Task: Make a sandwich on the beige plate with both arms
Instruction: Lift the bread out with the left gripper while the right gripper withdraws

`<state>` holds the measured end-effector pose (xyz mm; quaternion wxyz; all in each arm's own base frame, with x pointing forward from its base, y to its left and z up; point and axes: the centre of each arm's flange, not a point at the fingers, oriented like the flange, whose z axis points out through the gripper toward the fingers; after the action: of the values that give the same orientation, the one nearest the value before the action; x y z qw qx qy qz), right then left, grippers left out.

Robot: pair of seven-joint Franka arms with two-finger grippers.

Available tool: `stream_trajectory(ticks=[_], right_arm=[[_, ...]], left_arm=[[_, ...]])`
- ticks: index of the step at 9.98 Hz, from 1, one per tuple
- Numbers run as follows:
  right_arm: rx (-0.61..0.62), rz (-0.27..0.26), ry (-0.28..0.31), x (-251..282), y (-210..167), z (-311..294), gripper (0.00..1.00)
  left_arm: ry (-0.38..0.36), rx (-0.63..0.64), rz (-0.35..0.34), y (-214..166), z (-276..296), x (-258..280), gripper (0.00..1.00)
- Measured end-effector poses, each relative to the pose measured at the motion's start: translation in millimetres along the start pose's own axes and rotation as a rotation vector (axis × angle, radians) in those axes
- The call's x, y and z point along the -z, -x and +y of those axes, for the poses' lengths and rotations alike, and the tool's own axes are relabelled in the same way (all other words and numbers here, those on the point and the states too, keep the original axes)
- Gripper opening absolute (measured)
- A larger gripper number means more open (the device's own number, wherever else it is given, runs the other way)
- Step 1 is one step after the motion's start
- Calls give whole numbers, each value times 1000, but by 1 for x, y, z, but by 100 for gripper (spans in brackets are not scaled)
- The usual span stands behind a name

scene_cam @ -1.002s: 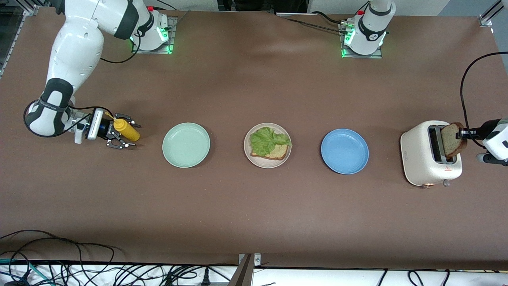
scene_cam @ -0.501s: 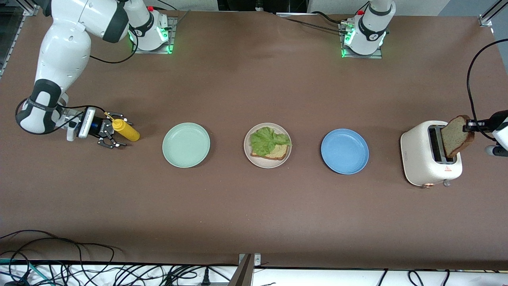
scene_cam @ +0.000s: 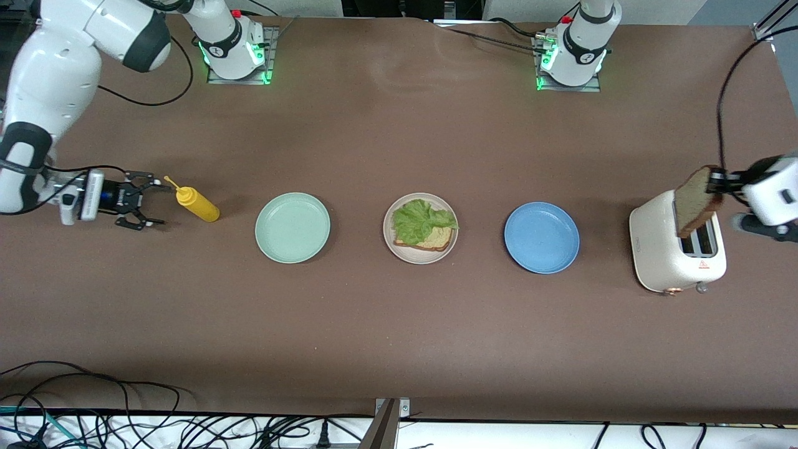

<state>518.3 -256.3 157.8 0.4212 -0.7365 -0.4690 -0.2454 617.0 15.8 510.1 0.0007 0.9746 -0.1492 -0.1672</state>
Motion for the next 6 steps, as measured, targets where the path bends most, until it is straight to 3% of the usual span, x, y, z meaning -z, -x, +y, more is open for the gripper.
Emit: stream_trajectory(ticks=[2, 6], right_arm=[[-99, -74, -23, 50, -34, 11, 100], [-363, -177, -31, 104, -126, 9, 100]], left_arm=[[144, -43, 3, -28, 80, -9, 8], [446, 49, -68, -77, 239, -43, 8]])
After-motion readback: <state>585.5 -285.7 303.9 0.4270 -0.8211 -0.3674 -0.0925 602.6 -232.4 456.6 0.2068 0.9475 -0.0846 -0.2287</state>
